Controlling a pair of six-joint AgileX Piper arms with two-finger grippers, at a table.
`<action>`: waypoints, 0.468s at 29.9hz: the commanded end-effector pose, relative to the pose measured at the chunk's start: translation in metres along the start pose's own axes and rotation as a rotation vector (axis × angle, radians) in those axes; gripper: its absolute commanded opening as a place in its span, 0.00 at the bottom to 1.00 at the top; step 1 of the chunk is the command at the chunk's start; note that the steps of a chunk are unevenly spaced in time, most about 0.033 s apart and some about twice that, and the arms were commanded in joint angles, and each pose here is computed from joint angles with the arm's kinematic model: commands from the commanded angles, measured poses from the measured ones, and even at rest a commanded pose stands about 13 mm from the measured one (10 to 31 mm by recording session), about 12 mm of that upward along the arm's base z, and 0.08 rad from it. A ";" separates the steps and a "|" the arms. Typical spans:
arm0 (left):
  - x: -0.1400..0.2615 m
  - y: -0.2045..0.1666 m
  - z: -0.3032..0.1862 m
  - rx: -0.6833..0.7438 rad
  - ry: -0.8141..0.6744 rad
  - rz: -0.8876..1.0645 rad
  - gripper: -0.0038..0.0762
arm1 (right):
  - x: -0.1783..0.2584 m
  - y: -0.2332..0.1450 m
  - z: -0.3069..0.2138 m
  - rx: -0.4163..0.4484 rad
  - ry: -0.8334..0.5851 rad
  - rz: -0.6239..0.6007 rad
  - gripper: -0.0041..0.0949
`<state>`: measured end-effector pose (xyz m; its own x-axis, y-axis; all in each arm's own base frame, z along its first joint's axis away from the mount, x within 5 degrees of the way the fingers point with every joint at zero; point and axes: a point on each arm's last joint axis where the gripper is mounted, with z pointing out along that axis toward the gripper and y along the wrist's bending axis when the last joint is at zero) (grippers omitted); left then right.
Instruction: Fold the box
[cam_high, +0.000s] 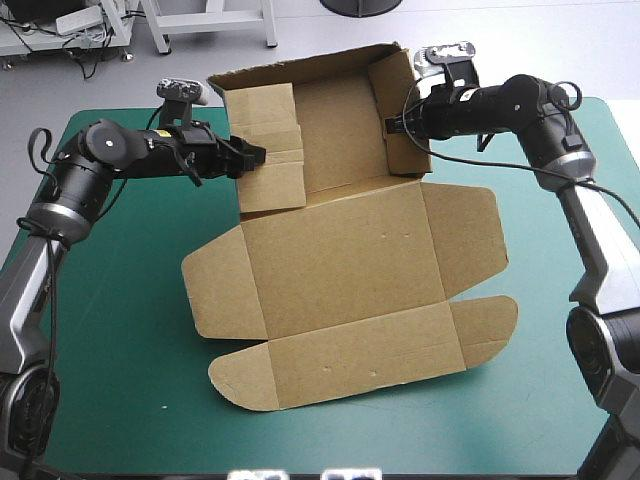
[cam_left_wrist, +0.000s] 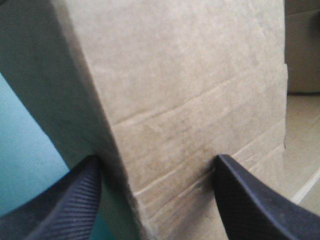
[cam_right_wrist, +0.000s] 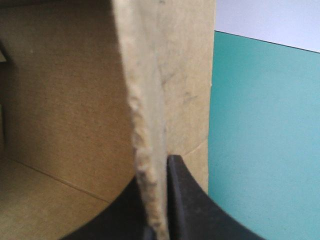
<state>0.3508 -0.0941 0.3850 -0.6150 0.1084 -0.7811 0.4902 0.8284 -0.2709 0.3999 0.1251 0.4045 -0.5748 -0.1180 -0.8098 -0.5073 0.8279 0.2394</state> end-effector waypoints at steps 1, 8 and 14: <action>-0.013 -0.018 -0.016 -0.044 -0.076 0.001 0.63 | -0.020 0.035 -0.031 -0.174 -0.119 0.038 0.02; -0.012 -0.011 -0.019 -0.125 -0.066 -0.044 0.63 | -0.018 0.038 -0.031 -0.204 -0.103 0.021 0.02; -0.015 -0.008 -0.030 -0.205 -0.092 -0.022 0.63 | -0.019 0.038 -0.032 -0.207 -0.104 0.024 0.02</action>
<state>0.3452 -0.0899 0.3833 -0.6728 0.0998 -0.7330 0.3570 0.9116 -0.2036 0.3957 0.1317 0.4052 -0.5715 -0.1388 -0.8088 -0.5643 0.7820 0.2645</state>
